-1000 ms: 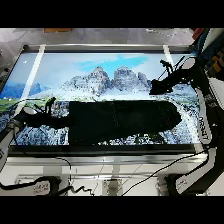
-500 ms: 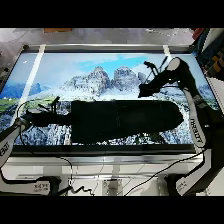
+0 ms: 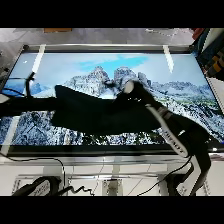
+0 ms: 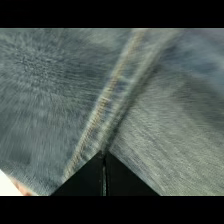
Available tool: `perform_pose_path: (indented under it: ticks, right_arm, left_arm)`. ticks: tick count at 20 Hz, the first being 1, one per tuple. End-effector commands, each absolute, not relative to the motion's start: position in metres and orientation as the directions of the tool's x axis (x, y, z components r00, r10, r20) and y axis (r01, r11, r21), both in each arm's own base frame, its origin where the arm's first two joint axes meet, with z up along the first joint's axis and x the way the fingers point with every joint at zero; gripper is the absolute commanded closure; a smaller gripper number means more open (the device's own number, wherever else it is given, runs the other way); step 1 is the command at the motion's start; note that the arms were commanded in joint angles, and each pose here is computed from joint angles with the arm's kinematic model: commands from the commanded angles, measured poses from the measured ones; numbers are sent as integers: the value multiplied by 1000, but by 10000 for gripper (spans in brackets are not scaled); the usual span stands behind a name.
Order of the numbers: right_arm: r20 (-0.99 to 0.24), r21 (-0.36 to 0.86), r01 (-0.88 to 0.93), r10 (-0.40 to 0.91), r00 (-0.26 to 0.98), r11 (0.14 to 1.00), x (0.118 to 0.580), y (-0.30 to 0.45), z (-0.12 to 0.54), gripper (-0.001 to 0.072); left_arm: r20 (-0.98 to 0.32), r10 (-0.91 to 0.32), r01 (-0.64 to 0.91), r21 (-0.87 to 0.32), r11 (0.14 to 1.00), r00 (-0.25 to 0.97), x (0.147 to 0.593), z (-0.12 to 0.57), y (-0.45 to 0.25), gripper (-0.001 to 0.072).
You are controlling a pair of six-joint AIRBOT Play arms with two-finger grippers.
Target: Fold the clothes and pants, and hang the long-sleeved shirts on hangers.
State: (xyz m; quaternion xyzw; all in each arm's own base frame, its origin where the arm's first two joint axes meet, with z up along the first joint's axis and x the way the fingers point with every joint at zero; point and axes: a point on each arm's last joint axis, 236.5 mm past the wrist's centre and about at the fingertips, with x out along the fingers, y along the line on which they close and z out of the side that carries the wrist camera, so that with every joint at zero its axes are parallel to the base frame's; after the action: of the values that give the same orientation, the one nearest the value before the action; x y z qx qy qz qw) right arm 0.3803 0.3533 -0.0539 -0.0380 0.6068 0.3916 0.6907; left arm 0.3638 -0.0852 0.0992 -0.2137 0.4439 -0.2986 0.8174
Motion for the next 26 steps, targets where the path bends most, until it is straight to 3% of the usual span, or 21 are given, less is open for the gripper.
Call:
perform_pose_path:
  ticks: [1, 5, 8, 14, 19, 20, 21, 22, 23, 26]
  right_arm:
    - [-825, 402, -655, 563, 42, 640, 354, 440, -70, 675]
    - [-766, 400, -703, 636, 96, 588, 325, 498, -55, 675]
    - [-799, 346, -732, 593, 98, 586, 325, 488, -61, 675]
    - [-914, 252, -626, 394, 97, 738, 395, 351, -63, 674]
    - [-911, 249, -402, 354, 211, 881, 461, 205, -3, 674]
    - [-904, 246, -360, 347, 251, 900, 470, 179, 11, 674]
    - [-894, 242, -318, 338, 295, 917, 478, 153, 26, 674]
    - [-884, 238, -280, 326, 334, 930, 485, 130, 38, 674]
    - [-876, 234, -241, 312, 368, 942, 489, 107, 49, 674]
    - [-867, 229, -138, 266, 421, 964, 494, 49, 64, 674]
  left_arm:
    - [-583, -604, 333, -511, 793, 544, 351, 153, -67, 695]
    - [-571, -576, 333, -478, 812, 584, 345, 166, -61, 694]
    - [-565, -613, 361, -501, 786, 551, 344, 164, -77, 694]
    - [-553, -763, 499, -583, 641, 334, 338, 137, -182, 694]
    - [-357, -827, 436, -720, 540, 435, 387, 130, -305, 693]
    - [-323, -829, 383, -770, 511, 457, 391, 124, -332, 662]
    - [-306, -828, 338, -805, 488, 470, 391, 116, -358, 480]
    - [-299, -827, 311, -822, 477, 476, 389, 108, -379, 237]
    - [-303, -831, 308, -826, 473, 466, 384, 100, -400, 49]
    - [-306, -860, 352, -817, 457, 408, 364, 94, -436, 47]
